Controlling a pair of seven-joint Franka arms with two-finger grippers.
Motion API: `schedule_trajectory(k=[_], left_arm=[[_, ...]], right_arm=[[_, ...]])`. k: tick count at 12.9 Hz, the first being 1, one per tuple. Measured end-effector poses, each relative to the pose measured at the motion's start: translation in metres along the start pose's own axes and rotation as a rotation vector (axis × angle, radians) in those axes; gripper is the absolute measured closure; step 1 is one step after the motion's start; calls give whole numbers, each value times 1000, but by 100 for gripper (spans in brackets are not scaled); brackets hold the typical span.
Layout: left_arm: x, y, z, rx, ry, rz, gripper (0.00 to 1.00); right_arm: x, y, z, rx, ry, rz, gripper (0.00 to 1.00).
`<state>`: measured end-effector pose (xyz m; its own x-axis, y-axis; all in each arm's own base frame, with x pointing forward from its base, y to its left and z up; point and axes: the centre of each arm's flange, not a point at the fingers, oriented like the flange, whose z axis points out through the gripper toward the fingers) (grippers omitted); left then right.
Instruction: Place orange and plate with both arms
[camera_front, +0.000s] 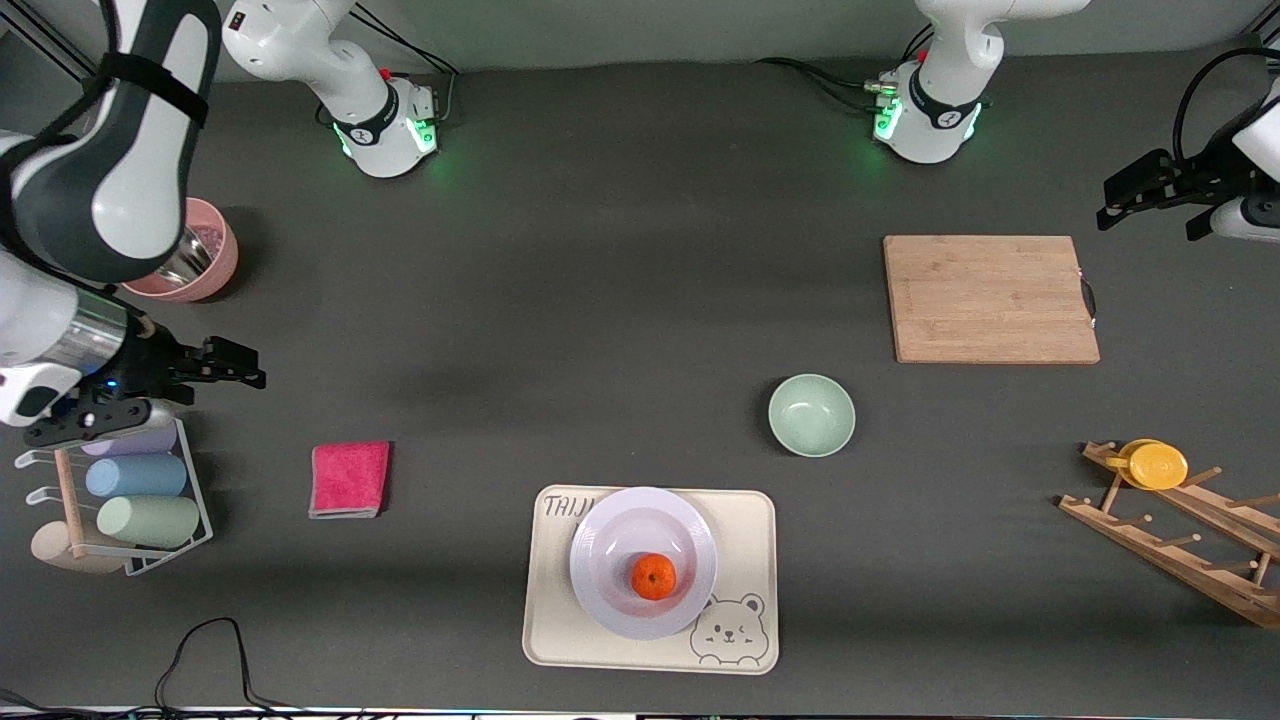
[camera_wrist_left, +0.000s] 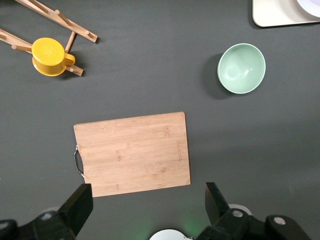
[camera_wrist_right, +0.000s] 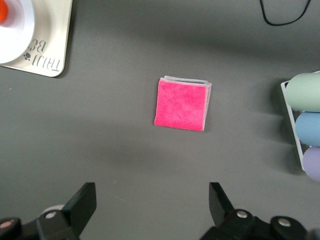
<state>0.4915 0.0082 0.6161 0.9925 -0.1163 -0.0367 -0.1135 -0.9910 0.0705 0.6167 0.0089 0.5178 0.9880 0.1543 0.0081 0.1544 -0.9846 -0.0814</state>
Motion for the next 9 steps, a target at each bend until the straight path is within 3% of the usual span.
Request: schedule_trajectory(k=[5, 9], left_arm=[[0, 0, 0, 0, 0, 0, 0], [0, 0, 0, 0, 2, -1, 0]], right_arm=[[3, -12, -7, -3, -16, -26, 0], [5, -2, -1, -48, -89, -79, 0]])
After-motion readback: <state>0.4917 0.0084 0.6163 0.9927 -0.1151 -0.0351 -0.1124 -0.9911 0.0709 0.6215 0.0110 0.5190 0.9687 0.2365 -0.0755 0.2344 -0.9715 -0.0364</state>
